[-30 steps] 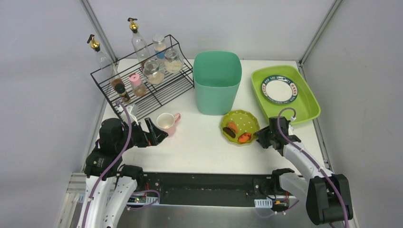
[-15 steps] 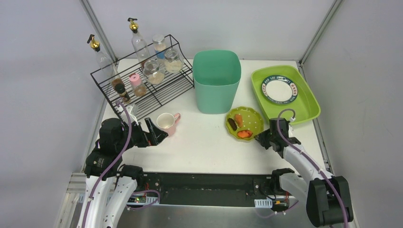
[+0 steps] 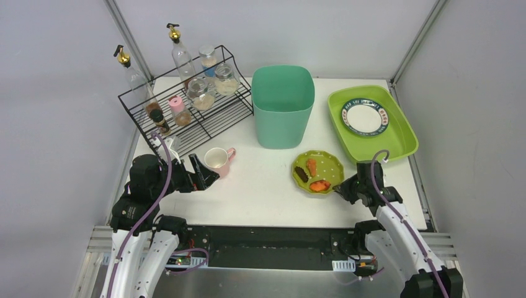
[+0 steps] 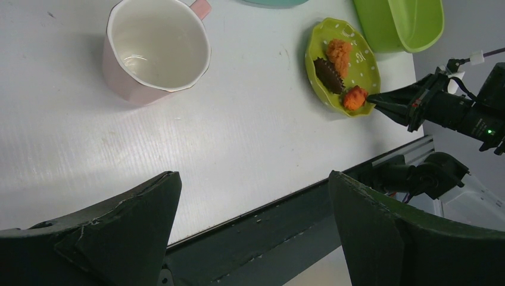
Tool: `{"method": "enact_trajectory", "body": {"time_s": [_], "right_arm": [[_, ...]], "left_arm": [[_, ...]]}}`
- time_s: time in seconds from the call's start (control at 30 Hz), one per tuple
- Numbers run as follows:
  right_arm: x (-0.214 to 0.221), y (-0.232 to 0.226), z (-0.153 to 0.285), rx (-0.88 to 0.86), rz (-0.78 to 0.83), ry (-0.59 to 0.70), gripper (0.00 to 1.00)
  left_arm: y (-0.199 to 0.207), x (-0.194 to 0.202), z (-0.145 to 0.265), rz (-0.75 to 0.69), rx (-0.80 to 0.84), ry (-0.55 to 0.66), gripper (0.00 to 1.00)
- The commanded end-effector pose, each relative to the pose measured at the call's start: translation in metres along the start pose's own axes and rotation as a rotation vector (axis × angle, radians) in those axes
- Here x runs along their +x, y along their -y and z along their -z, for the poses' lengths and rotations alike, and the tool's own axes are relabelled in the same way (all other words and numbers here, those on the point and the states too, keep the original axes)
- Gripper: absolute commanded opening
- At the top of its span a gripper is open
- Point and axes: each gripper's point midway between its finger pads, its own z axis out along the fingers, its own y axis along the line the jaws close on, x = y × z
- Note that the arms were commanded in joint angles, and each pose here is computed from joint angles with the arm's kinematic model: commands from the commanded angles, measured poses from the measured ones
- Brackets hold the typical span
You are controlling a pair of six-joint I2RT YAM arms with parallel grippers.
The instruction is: Clear the kitchen counter
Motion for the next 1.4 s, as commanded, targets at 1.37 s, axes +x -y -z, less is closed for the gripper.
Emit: {"method": "enact_trajectory", "body": {"time_s": [1.37], "right_arm": [[-0.024, -0.187, 0.252, -0.517, 0.181, -0.119, 0.00]], "left_arm": [[0.004, -0.006, 0.000, -0.024, 0.024, 0.033, 1.00]]}}
